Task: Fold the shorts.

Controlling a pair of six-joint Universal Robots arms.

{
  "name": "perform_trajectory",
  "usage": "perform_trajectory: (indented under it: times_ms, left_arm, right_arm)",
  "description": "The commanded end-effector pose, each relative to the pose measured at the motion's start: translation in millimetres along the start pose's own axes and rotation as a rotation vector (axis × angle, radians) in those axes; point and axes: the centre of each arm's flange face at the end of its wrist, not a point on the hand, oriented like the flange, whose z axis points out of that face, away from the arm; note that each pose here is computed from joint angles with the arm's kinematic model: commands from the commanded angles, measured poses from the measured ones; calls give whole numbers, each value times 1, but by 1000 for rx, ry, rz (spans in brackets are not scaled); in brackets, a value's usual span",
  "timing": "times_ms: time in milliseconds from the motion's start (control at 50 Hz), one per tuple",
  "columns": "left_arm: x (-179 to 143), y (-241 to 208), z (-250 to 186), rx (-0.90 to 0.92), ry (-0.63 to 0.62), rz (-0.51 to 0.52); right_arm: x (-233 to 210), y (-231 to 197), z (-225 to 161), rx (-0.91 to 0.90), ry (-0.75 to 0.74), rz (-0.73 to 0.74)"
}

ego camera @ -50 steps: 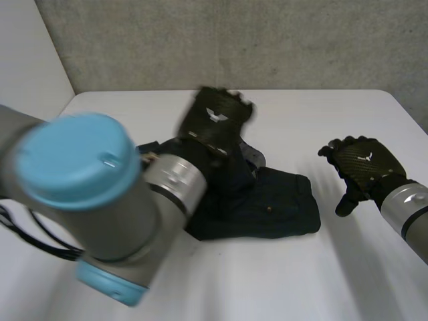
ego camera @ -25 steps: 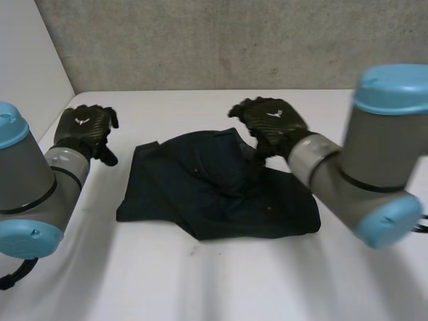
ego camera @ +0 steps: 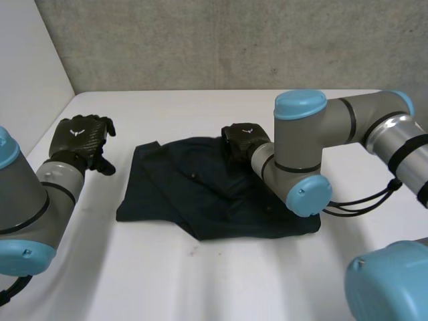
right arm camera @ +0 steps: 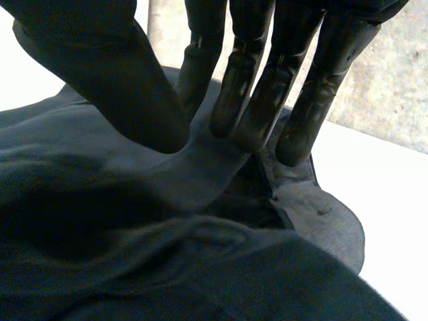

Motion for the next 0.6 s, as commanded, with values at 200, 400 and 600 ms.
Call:
perform_trajectory:
  times_ms: [200, 400, 600]
  left_arm:
    - [11, 5, 17, 39, 86, 13]
    - [25, 28, 54, 24, 127, 20]
    - [41, 38, 101, 72, 170, 21]
  right_arm:
    - [-19, -73, -105, 131, -73, -321]
    - [-15, -59, -109, 74, -25, -362]
    - [-14, -21, -113, -50, -20, -348]
